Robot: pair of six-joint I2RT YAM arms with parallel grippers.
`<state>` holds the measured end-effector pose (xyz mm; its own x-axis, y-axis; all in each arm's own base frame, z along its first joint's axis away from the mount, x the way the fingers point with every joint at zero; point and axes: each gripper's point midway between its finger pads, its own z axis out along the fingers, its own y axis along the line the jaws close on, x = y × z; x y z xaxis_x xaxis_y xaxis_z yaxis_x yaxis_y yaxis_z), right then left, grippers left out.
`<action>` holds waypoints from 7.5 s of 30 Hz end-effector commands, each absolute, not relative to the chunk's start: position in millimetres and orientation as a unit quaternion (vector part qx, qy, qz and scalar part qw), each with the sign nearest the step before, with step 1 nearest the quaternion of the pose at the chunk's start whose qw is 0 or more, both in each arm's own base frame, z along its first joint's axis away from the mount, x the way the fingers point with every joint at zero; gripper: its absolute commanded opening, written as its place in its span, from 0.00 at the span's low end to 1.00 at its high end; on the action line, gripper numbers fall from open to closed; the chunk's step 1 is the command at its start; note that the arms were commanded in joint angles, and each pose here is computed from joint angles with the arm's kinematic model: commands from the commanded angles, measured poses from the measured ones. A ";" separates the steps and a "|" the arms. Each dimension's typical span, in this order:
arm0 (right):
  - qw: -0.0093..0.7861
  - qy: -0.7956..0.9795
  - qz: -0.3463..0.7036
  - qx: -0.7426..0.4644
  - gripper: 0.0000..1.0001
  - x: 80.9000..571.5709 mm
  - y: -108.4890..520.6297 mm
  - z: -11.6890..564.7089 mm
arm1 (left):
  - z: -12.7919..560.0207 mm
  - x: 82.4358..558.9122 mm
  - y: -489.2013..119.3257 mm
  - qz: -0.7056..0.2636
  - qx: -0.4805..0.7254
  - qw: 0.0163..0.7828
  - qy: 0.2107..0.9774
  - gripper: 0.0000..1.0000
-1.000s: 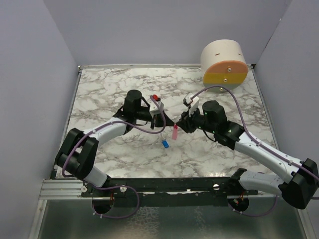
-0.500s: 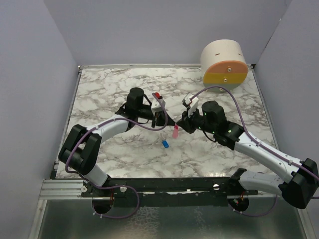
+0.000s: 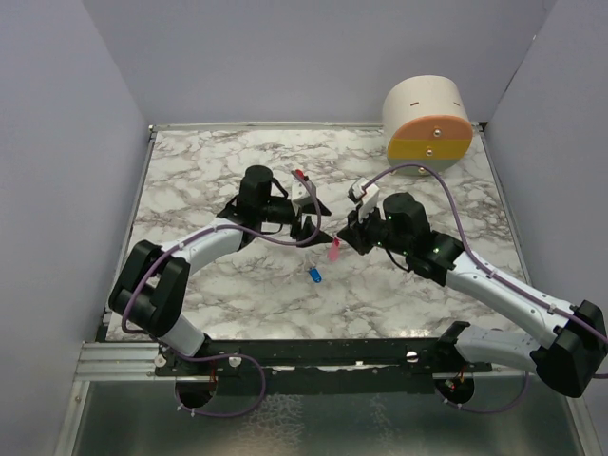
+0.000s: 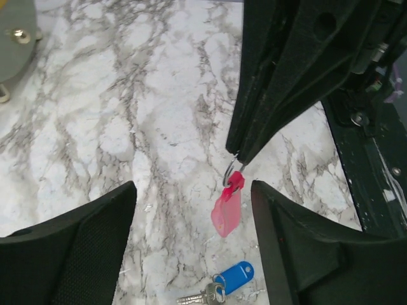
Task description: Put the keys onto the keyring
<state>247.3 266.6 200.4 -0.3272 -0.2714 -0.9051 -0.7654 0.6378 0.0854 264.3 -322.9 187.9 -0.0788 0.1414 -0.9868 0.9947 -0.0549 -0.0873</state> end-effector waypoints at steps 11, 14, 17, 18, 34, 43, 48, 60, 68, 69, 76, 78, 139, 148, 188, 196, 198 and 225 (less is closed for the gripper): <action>0.514 0.802 0.249 -0.175 0.01 283.9 261.3 233.3 | 224.6 324.6 -265.9 -0.302 0.277 0.655 0.635 0.99; 0.513 0.803 0.264 -0.147 0.01 288.0 265.9 236.9 | 220.6 323.8 -263.8 -0.269 0.227 0.672 0.652 0.99; 0.510 0.804 0.279 -0.125 0.01 291.6 271.8 240.8 | 224.3 312.0 -262.4 -0.212 0.211 0.723 0.623 0.99; 0.506 0.806 0.284 -0.119 0.01 292.3 274.1 241.9 | 227.0 309.5 -261.2 -0.198 0.203 0.738 0.612 0.99; 0.499 0.814 0.289 -0.073 0.01 301.0 276.6 253.5 | 221.9 302.1 -266.1 -0.129 0.163 0.825 0.526 0.58; 0.490 0.821 0.288 -0.057 0.01 306.4 280.2 247.1 | 229.7 293.2 -278.2 -0.169 0.174 0.825 0.511 0.44; 0.482 0.825 0.291 -0.054 0.01 310.0 286.5 243.4 | 233.3 287.0 -278.9 -0.180 0.181 0.825 0.504 0.53; 0.468 0.827 0.308 -0.047 0.01 312.2 297.4 238.7 | 246.1 280.8 -289.3 -0.186 0.203 0.834 0.479 0.68; 0.463 0.828 0.314 -0.043 0.01 312.3 299.9 238.6 | 247.2 278.1 -299.8 -0.191 0.215 0.834 0.471 0.54; 0.463 0.827 0.316 -0.043 0.01 311.7 300.3 238.8 | 246.6 278.7 -301.0 -0.189 0.217 0.834 0.471 0.52; 0.457 0.827 0.325 -0.044 0.01 308.4 302.1 239.4 | 244.9 285.8 -310.6 -0.168 0.231 0.838 0.465 0.49; 0.456 0.827 0.325 -0.043 0.01 308.2 301.9 238.8 | 247.8 286.3 -311.8 -0.164 0.233 0.841 0.461 0.41; 0.491 0.806 0.330 -0.038 0.24 295.4 281.3 271.6 | 236.0 275.1 -280.9 -0.129 0.236 0.836 0.479 0.00; 0.528 0.809 0.258 -0.031 0.25 296.3 244.7 267.7 | 241.5 250.3 -264.5 -0.191 0.255 0.828 0.461 0.00; 0.563 0.787 0.239 -0.081 0.21 274.6 219.4 222.7 | 222.7 197.6 -273.0 -0.305 0.427 0.736 0.428 0.00; 0.567 0.781 0.245 -0.097 0.20 271.9 221.6 219.3 | 210.2 202.6 -277.8 -0.296 0.447 0.721 0.440 0.00; 0.563 0.782 0.247 -0.104 0.21 271.4 223.9 216.0 | 210.2 207.5 -274.6 -0.289 0.435 0.725 0.450 0.00; 0.299 0.860 0.339 -0.238 0.32 213.2 329.3 63.3 | 200.4 228.1 -235.0 -0.229 0.358 0.744 0.515 0.00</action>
<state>230.2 305.4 66.8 -0.7022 -0.1889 -0.6865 -0.5732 0.7219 0.3877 226.4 -243.0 197.4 0.3612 0.0376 -0.9317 0.7310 0.6089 0.3080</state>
